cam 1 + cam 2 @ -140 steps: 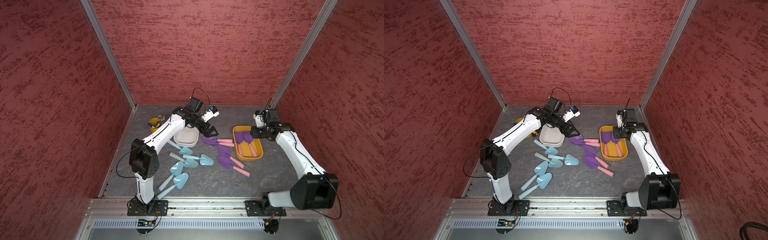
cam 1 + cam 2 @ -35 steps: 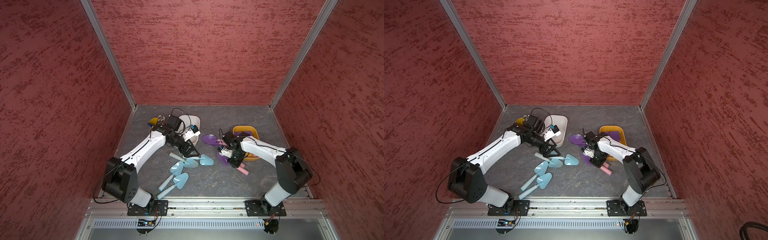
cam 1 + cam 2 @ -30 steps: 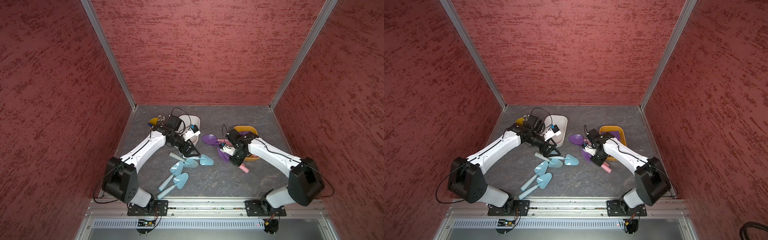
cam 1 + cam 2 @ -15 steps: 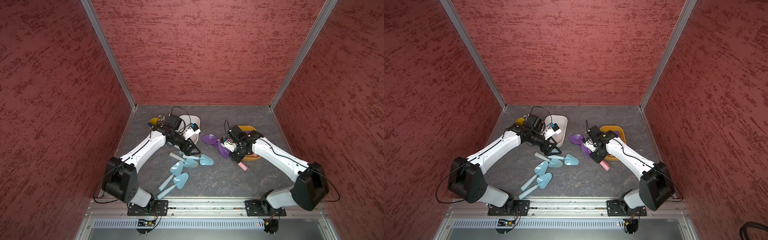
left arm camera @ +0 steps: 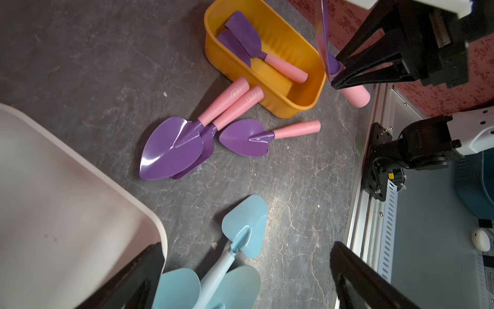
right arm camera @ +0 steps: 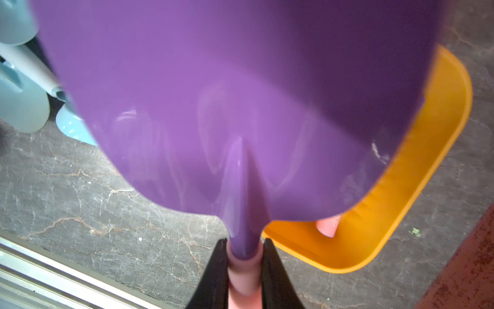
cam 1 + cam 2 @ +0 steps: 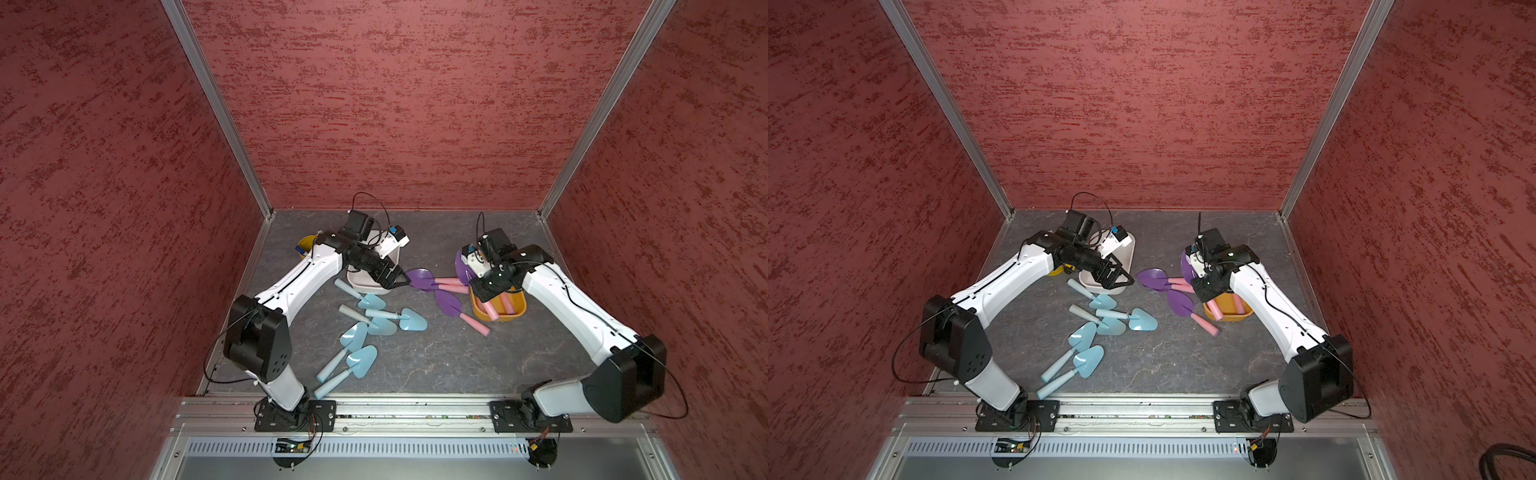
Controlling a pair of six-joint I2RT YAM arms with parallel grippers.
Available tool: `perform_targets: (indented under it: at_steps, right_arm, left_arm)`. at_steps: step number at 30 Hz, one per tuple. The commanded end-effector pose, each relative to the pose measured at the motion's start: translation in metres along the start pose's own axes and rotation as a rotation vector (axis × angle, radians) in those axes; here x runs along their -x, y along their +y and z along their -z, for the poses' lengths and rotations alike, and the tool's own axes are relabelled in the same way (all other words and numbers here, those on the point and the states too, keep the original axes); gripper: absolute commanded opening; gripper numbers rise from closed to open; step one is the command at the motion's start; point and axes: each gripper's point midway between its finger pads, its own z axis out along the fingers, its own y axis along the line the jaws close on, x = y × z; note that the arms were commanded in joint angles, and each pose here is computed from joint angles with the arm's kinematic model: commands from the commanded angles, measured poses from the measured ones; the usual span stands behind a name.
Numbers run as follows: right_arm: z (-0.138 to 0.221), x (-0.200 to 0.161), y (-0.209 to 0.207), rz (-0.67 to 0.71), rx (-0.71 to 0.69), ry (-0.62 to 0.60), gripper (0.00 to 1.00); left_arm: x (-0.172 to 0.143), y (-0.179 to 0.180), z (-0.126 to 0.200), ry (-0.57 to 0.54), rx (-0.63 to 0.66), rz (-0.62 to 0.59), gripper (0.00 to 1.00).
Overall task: Sort the small shovels by color and place them into the storage box
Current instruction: Pick up the shovel from the center of the board, then place the shovel in the storage box.
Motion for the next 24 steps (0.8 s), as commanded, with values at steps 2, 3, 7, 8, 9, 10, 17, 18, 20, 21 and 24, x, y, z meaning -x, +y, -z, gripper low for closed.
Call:
perform_targets:
  at_steps: [2, 3, 7, 8, 9, 10, 17, 18, 20, 21, 24]
  right_arm:
    - [0.001, 0.006, -0.029, -0.107, -0.035, -0.010, 0.00]
    - [-0.003, 0.006, -0.034, -0.129, -0.035, -0.005, 0.00]
    - [-0.021, 0.002, -0.063, -0.227, -0.051, 0.037, 0.00]
    - [-0.026, 0.001, -0.068, -0.244, -0.051, 0.049, 0.00]
    - [-0.032, 0.000, -0.074, -0.268, -0.052, 0.062, 0.00]
    - [-0.037, -0.001, -0.078, -0.285, -0.048, 0.073, 0.00]
    - [-0.066, -0.002, -0.106, -0.336, -0.070, 0.125, 0.00]
    - [-0.070, -0.002, -0.109, -0.341, -0.070, 0.135, 0.00]
    - [-0.077, 0.000, -0.109, -0.348, -0.049, 0.148, 0.00]
    - [-0.080, 0.002, -0.106, -0.355, -0.029, 0.149, 0.00]
    - [-0.083, 0.008, -0.101, -0.399, 0.014, 0.145, 0.00]
  left_arm:
    - [0.027, 0.000, -0.017, -0.019, 0.020, -0.039, 1.00]
    - [0.032, -0.001, -0.021, -0.019, 0.018, -0.043, 1.00]
    - [0.045, -0.004, -0.043, -0.018, -0.002, -0.042, 1.00]
    - [0.047, -0.004, -0.047, -0.018, -0.005, -0.041, 1.00]
    - [0.049, -0.004, -0.052, -0.016, -0.012, -0.036, 1.00]
    - [0.050, -0.004, -0.056, -0.013, -0.017, -0.032, 1.00]
    - [0.049, 0.004, -0.073, 0.009, -0.016, -0.007, 1.00]
    - [0.049, 0.005, -0.074, 0.011, -0.013, -0.007, 1.00]
    - [0.047, 0.007, -0.075, 0.017, -0.010, -0.004, 1.00]
    - [0.046, 0.007, -0.075, 0.020, -0.009, -0.004, 1.00]
    - [0.043, 0.011, -0.077, 0.027, 0.000, -0.001, 1.00]
